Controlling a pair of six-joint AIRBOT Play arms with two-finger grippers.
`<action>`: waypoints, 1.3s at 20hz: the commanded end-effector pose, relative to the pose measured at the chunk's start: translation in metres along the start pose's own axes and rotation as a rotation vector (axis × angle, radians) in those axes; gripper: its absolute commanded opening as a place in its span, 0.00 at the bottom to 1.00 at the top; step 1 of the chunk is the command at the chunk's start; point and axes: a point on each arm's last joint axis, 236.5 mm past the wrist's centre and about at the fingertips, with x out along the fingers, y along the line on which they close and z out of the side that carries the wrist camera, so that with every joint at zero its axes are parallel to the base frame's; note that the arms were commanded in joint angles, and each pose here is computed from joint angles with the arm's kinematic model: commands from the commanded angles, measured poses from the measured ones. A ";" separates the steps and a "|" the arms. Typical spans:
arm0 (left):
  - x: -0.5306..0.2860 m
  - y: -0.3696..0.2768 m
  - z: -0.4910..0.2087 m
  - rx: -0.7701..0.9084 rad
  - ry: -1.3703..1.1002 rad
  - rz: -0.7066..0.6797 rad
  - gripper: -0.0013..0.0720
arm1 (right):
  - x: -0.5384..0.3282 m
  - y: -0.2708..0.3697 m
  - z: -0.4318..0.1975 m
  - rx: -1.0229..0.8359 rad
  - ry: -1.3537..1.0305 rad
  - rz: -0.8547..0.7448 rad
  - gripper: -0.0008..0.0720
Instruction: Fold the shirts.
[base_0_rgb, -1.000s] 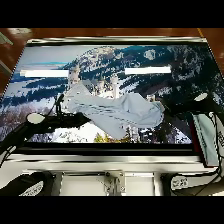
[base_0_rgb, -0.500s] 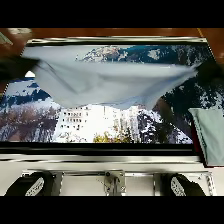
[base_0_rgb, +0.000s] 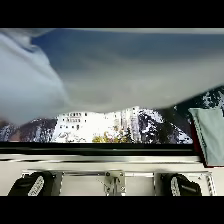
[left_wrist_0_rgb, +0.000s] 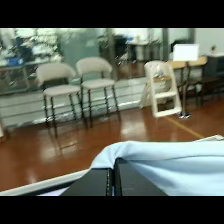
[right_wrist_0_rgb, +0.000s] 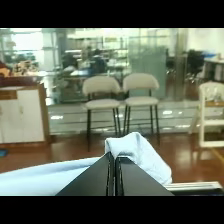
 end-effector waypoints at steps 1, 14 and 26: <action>-0.017 0.016 -0.035 0.012 0.161 0.102 0.07 | -0.015 -0.024 -0.023 -0.067 0.130 -0.113 0.10; 0.090 0.084 -0.376 -0.403 0.963 0.102 0.07 | 0.103 -0.008 -0.440 0.064 1.330 0.138 0.10; 0.220 0.127 -0.563 -0.746 0.923 0.204 0.07 | 0.253 0.031 -0.582 0.373 1.013 -0.003 0.10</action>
